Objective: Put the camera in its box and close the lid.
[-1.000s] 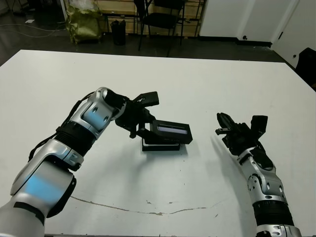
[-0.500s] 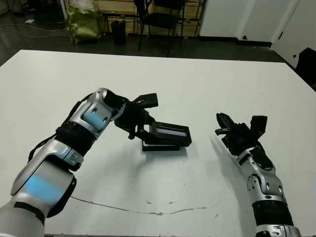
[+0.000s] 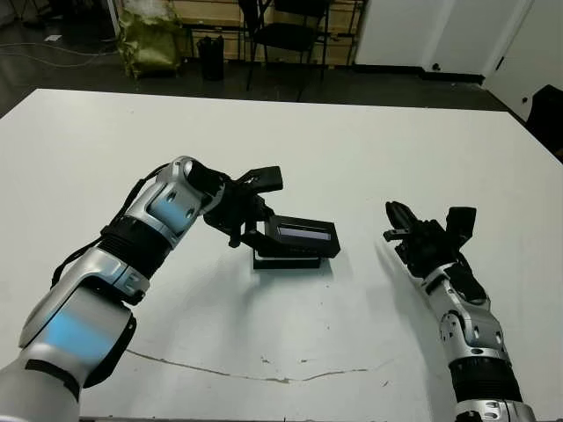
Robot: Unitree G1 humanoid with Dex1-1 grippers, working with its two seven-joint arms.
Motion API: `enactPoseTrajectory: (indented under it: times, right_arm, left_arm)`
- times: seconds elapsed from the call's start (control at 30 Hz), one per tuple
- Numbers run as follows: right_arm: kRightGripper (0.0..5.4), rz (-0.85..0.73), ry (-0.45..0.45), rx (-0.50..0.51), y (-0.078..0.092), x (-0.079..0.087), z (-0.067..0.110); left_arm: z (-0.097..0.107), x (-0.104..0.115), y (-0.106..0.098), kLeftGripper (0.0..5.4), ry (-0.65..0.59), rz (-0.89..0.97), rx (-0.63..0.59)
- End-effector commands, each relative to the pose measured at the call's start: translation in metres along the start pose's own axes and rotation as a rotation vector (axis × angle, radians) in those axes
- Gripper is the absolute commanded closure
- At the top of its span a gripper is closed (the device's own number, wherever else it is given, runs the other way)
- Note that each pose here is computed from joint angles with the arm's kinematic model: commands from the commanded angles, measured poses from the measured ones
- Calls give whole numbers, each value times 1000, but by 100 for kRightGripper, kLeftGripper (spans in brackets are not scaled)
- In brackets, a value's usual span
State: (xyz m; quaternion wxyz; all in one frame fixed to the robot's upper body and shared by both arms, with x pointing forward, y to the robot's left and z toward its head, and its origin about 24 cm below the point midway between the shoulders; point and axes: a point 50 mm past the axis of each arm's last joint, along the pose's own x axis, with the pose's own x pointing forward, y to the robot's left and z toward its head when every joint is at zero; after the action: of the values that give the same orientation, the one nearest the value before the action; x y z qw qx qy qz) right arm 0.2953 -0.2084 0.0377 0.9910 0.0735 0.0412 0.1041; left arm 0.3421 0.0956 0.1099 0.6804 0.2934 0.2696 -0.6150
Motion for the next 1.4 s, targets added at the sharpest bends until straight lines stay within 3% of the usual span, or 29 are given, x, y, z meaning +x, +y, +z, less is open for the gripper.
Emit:
enactPoseTrajectory:
  times: [0.03,0.67,0.93,1.07,1.4]
  right_arm:
    - [540,-10,23,12,-3,-2,-5]
    - [540,-7,32,17,-3,-2,-5]
    - [540,-4,30,19,-3,-2,-5]
    - [540,-16,34,11,-2,-2,-5]
    - [540,-6,40,17,-3,-2,-5]
  left_arm:
    - [-9,0,-1,299,33,-5,-25]
    - [-17,-2,-2,299,63,-16,27]
    - [-24,2,-3,299,84,-25,-80]
    - [-24,3,-3,299,96,-8,-31]
    - [-26,3,-3,299,116,-5,-58]
